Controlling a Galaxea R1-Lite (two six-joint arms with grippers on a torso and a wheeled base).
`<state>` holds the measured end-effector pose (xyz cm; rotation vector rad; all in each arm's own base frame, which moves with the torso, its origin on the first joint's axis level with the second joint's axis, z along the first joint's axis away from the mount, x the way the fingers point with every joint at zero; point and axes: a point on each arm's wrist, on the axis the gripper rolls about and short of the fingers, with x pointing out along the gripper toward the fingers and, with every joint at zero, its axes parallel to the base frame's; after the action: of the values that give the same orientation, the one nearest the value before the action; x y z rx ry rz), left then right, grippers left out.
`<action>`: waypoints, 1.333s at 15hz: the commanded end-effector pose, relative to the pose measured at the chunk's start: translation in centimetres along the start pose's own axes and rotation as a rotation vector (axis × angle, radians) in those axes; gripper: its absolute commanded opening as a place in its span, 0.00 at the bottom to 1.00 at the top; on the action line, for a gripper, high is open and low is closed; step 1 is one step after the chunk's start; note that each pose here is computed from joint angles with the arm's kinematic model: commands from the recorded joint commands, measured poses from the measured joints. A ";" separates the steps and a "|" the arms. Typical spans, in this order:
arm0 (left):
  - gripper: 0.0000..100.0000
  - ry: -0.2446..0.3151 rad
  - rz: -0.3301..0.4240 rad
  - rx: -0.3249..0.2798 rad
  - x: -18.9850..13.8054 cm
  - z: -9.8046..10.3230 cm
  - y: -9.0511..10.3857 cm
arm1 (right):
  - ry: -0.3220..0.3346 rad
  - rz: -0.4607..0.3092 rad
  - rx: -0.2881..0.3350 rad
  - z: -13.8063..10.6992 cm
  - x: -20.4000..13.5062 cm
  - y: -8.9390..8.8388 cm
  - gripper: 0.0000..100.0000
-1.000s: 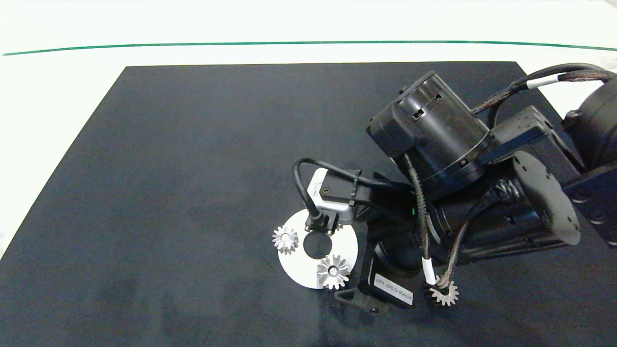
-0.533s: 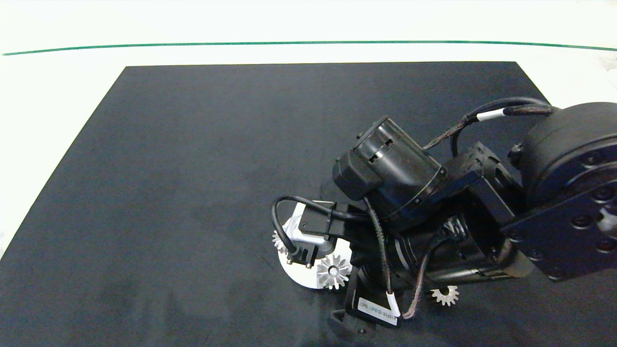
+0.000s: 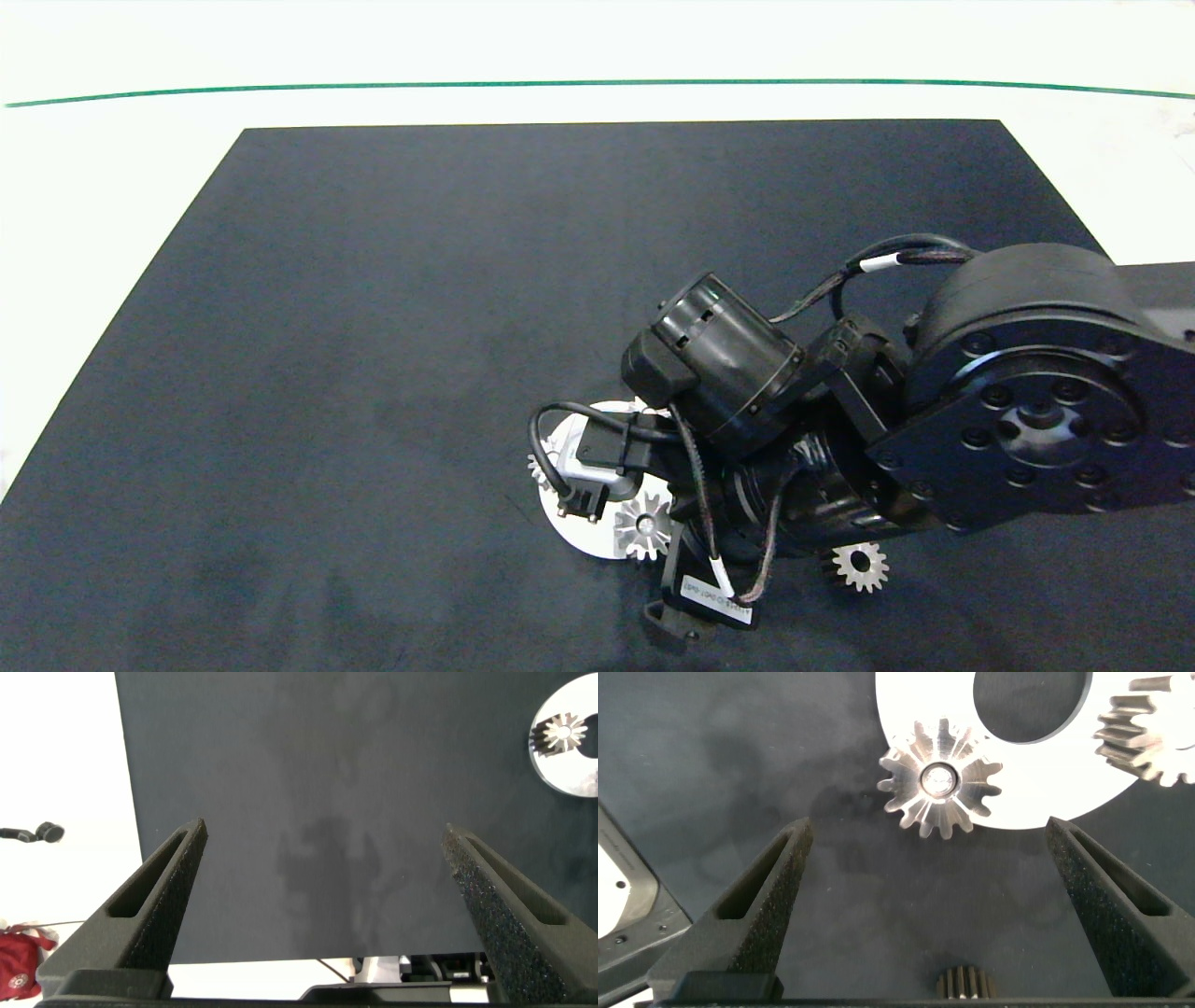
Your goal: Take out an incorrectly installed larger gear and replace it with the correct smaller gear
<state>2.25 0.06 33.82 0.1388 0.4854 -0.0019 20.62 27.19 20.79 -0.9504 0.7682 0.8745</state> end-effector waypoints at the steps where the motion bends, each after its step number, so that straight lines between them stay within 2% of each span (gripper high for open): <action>1: 1.00 0.003 0.000 0.003 -0.1 -0.1 0.0 | 0.023 0.008 -0.006 0.2 1.3 0.0 1.00; 5: 1.00 0.003 0.000 0.004 -0.1 -0.1 0.0 | 0.011 0.002 -0.027 0.8 1.8 0.1 0.98; 10: 1.00 -0.013 0.002 0.005 -0.6 -0.3 0.0 | 0.026 -0.029 -0.049 0.9 2.3 -0.1 0.88; 14: 1.00 -0.013 0.002 0.008 -0.6 -0.3 0.0 | 0.016 -0.035 -0.056 1.3 3.4 0.0 0.80; 20: 1.00 -0.011 0.005 0.007 -0.6 -0.4 0.0 | 0.001 -0.043 -0.069 1.4 3.2 -0.1 0.68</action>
<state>1.67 0.09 33.79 0.1460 0.4705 -0.0004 22.42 29.47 18.53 -1.0206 0.7199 0.8669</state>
